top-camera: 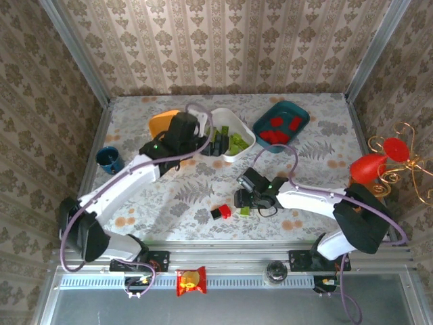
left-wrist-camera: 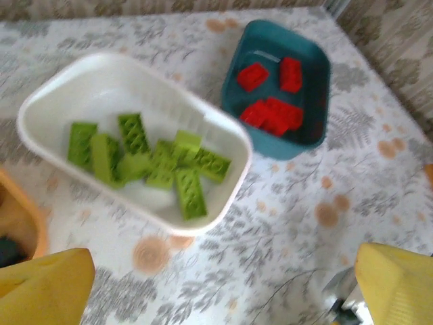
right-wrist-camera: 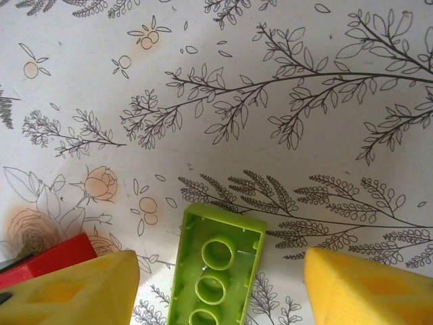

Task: Sort the legos into containers by color
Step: Pick up the lego from the bottom-center of the table, then place the lego in the container.

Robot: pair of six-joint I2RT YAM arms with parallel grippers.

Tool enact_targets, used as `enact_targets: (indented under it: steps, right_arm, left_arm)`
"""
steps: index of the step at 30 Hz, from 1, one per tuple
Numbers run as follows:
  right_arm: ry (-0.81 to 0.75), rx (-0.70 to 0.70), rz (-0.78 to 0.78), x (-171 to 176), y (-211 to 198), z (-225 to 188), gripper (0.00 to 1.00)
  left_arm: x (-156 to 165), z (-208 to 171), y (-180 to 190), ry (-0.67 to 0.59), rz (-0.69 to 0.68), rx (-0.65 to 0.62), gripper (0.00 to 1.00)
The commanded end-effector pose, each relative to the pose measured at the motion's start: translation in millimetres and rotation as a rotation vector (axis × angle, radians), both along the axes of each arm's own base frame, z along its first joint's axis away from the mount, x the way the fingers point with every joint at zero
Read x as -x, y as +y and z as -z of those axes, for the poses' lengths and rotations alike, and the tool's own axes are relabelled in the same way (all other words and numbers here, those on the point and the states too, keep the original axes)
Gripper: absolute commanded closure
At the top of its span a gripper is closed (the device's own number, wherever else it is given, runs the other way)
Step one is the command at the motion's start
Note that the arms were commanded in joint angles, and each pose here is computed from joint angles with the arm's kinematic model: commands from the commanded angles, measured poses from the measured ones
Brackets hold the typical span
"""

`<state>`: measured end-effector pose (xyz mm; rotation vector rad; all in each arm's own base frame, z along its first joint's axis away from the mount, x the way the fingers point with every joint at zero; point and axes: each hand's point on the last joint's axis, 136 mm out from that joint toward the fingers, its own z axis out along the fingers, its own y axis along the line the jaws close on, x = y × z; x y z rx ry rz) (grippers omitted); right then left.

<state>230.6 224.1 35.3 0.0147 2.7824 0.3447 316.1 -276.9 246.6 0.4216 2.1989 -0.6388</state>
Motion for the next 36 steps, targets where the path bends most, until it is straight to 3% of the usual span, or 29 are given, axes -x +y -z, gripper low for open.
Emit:
enact_targets:
  steps: [1,8,12,21,30,36]
  right_arm:
    - [0.006,0.103,-0.005,1,-8,4,0.35]
    - [0.077,0.188,-0.047,14,-6,24,0.41]
    - [0.078,0.211,-0.047,13,-6,25,0.52]
    - [-0.013,0.101,-0.056,-4,0,-6,0.68]
    - [-0.279,-0.073,-0.037,-95,9,-117,0.70]
    - [-0.333,-0.121,-0.028,-170,34,-137,0.69]
  left_arm:
    - [14,17,32,0.001,-0.094,-0.044,0.00]
    - [48,65,76,0.083,-0.169,-0.124,0.00]
    - [59,88,88,0.134,-0.185,-0.155,0.00]
    - [75,105,92,0.173,-0.153,-0.155,0.00]
    - [87,114,81,0.210,-0.083,-0.137,0.00]
    - [98,118,73,0.235,-0.035,-0.134,0.03]
